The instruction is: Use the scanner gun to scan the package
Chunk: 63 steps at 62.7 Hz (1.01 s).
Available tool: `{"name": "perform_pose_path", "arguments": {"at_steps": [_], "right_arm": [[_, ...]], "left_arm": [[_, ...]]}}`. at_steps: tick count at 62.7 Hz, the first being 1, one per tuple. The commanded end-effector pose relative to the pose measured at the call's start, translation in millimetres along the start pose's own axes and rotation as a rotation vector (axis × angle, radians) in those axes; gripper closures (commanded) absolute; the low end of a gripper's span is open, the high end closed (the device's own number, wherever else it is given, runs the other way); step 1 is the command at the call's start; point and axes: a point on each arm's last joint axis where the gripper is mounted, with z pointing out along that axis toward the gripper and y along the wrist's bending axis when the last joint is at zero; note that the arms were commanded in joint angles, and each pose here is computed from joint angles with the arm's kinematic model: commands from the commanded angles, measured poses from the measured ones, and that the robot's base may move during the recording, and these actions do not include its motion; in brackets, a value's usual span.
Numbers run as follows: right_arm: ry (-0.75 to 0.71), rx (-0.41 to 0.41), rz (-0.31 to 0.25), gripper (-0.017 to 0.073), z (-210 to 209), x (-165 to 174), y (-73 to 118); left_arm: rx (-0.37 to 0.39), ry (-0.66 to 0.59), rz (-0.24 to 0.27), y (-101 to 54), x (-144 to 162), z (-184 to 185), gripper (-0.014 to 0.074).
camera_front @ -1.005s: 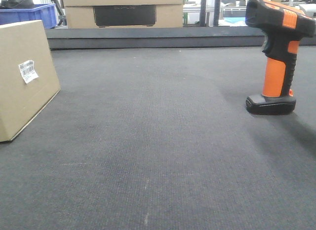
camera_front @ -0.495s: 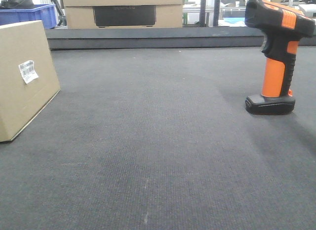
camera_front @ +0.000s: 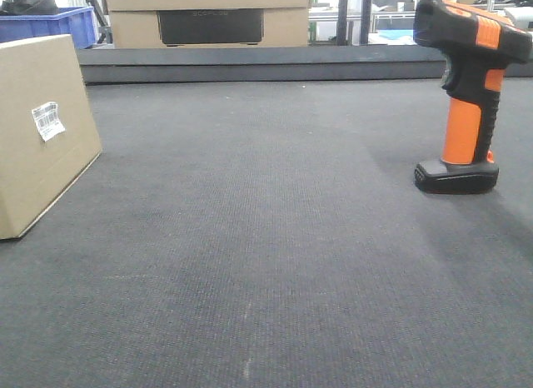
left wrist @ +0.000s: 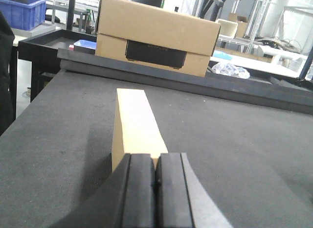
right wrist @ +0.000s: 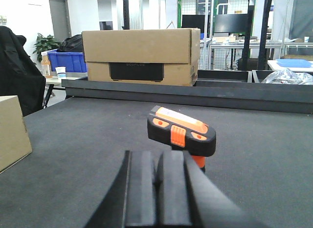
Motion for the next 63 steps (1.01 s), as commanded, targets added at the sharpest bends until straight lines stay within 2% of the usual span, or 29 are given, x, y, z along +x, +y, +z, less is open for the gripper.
{"name": "perform_pose_path", "arguments": {"at_steps": [1,25,26,31,33,34,35,38,43,52,63], "right_arm": [[-0.026,0.007,-0.008,0.0713,-1.5,-4.5,-0.2],[-0.026,0.007,-0.01,0.0713,-1.5,-4.5,-0.2],[-0.028,0.009,-0.021,0.0713,-1.5,-4.7,-0.4],[-0.042,0.034,-0.164,0.0713,-3.2,-2.4,-2.5],[-0.049,0.048,-0.167,0.0713,-4.4,-0.1,-3.6],[-0.05,0.053,-0.147,0.0713,-4.9,1.3,-4.1],[-0.048,0.064,-0.155,0.0713,-5.6,3.8,-4.9],[-0.037,0.097,-0.13,0.0713,-7.1,12.2,-7.5],[-0.017,0.159,-0.147,0.0713,-9.7,28.5,-12.1],[0.024,0.257,-0.119,0.0713,-8.1,58.4,-20.5],[-0.008,0.264,-0.124,0.0713,-7.9,58.5,-21.1]], "left_arm": [[0.003,-0.018,-0.005,-0.1,-0.9,-1.3,0.0704],[0.003,-0.018,-0.005,-0.1,-0.9,-1.3,0.0704],[0.003,-0.018,-0.005,-0.1,-0.9,-1.3,0.0704],[0.003,-0.018,-0.005,-0.1,-0.9,-1.3,0.0704],[0.003,-0.018,-0.005,-0.1,-0.9,-1.3,0.0704],[0.003,-0.018,-0.005,-0.1,-0.9,-1.3,0.0704],[0.003,-0.018,-0.005,-0.1,-0.9,-1.3,0.0704],[0.003,-0.018,-0.005,-0.1,-0.9,-1.3,0.0704],[0.003,-0.018,-0.005,-0.1,-0.9,-1.3,0.0704],[0.003,-0.018,-0.005,-0.1,-0.9,-1.3,0.0704],[0.003,-0.018,-0.005,-0.1,-0.9,-1.3,0.0704]]}}
